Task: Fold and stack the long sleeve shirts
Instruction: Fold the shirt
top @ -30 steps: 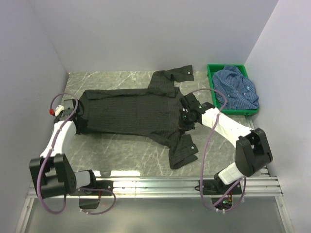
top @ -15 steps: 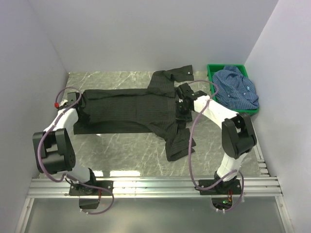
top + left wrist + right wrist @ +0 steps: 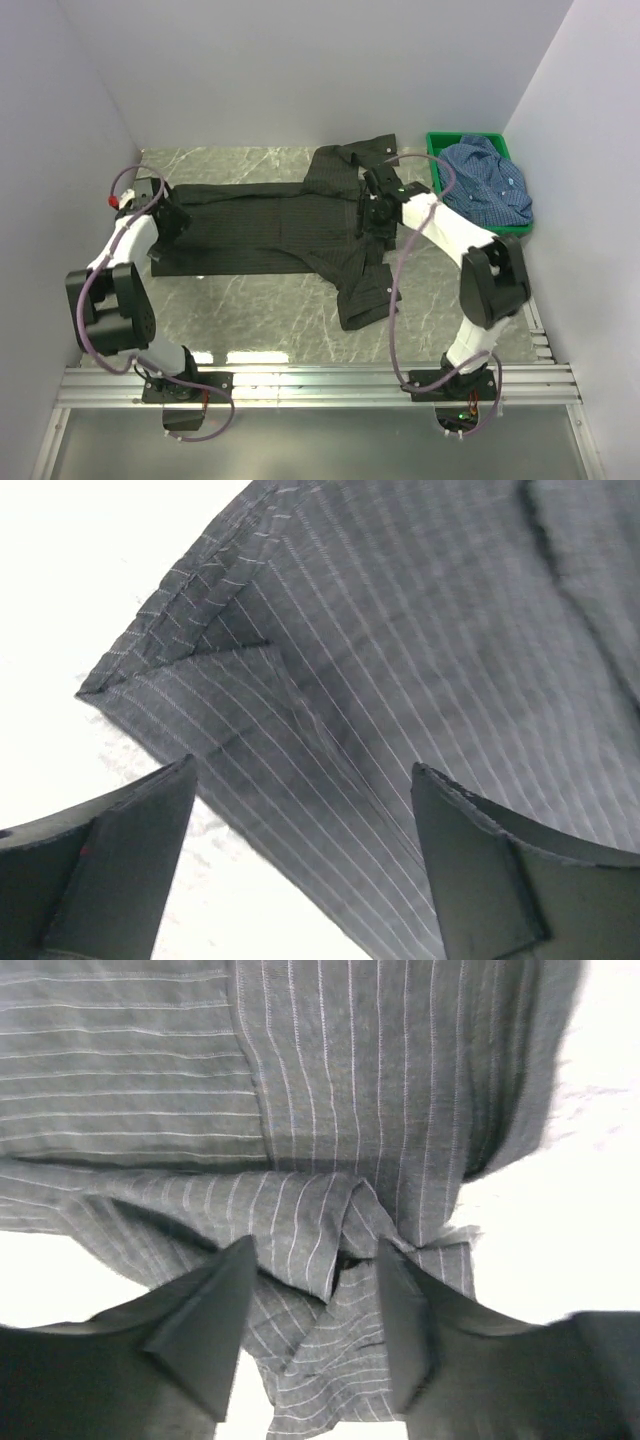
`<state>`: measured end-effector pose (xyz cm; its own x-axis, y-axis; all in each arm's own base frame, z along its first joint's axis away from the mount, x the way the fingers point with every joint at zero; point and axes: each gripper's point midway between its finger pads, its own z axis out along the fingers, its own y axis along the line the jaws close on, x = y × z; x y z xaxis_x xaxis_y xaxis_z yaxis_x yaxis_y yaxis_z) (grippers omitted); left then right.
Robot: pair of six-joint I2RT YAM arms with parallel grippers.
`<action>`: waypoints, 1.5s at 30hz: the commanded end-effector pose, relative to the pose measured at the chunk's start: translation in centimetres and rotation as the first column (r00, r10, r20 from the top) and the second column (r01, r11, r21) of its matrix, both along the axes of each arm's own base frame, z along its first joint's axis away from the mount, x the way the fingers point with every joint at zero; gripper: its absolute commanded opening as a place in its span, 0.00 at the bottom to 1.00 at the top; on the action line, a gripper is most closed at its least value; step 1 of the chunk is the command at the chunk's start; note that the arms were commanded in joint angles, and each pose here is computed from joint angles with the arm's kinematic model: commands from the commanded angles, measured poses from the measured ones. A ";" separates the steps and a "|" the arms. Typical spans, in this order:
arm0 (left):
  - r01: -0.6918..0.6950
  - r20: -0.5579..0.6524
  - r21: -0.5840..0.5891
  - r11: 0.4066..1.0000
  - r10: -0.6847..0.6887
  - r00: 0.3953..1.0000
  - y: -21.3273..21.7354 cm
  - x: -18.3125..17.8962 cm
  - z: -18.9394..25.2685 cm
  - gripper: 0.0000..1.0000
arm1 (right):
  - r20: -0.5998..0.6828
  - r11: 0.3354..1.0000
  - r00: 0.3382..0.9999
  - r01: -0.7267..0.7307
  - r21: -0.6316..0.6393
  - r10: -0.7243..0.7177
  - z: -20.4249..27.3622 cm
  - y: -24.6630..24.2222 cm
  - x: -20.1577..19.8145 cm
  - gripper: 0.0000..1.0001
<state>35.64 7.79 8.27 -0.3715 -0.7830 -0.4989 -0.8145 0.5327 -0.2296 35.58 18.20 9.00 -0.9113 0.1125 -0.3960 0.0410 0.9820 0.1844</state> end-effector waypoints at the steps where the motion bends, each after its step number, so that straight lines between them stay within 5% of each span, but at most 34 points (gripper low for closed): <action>1: 0.064 0.128 0.042 0.997 -0.069 0.989 -0.5 0.7 5.3 0.95 | 0.170 1.000 0.985 0.018 0.001 -0.018 5.2 -1.7 0.1 0.64; 8: 0.296 0.143 0.116 0.948 -0.311 0.940 -6.2 -2.1 6.9 0.98 | 0.033 0.998 0.997 0.068 -0.008 -0.068 0.2 -5.0 -8.4 0.66; 14: 0.582 0.196 0.166 0.796 -0.605 0.772 -13.8 -4.1 7.4 0.98 | -0.003 0.980 0.987 0.162 0.116 -0.163 -2.6 -5.4 -10.8 0.65; 20: 0.715 0.193 0.231 0.660 -0.751 0.631 -17.3 -5.8 6.6 0.98 | -0.022 0.923 0.947 0.319 0.214 -0.322 -3.8 -5.9 -10.4 0.64; 32: 0.742 0.148 0.259 0.619 -0.784 0.602 -18.1 -6.4 4.8 0.98 | -0.097 0.903 0.916 0.400 0.157 -0.389 -7.2 -7.0 -11.8 0.62; 37: 0.736 0.151 0.268 0.622 -0.781 0.606 -17.9 -6.3 4.9 0.98 | -0.109 0.907 0.917 0.397 0.144 -0.384 -7.8 -7.1 -12.1 0.48; 45: 0.734 0.148 0.269 0.623 -0.780 0.608 -18.0 -6.2 4.9 0.98 | -0.077 0.923 0.932 0.361 0.133 -0.353 -6.6 -7.1 -11.2 0.07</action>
<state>28.57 -9.91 12.37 -0.6802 -0.1751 -0.7118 -0.0477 0.9796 -0.1953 23.25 11.39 1.41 -0.8281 0.4949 -0.2633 0.4120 0.8558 0.3127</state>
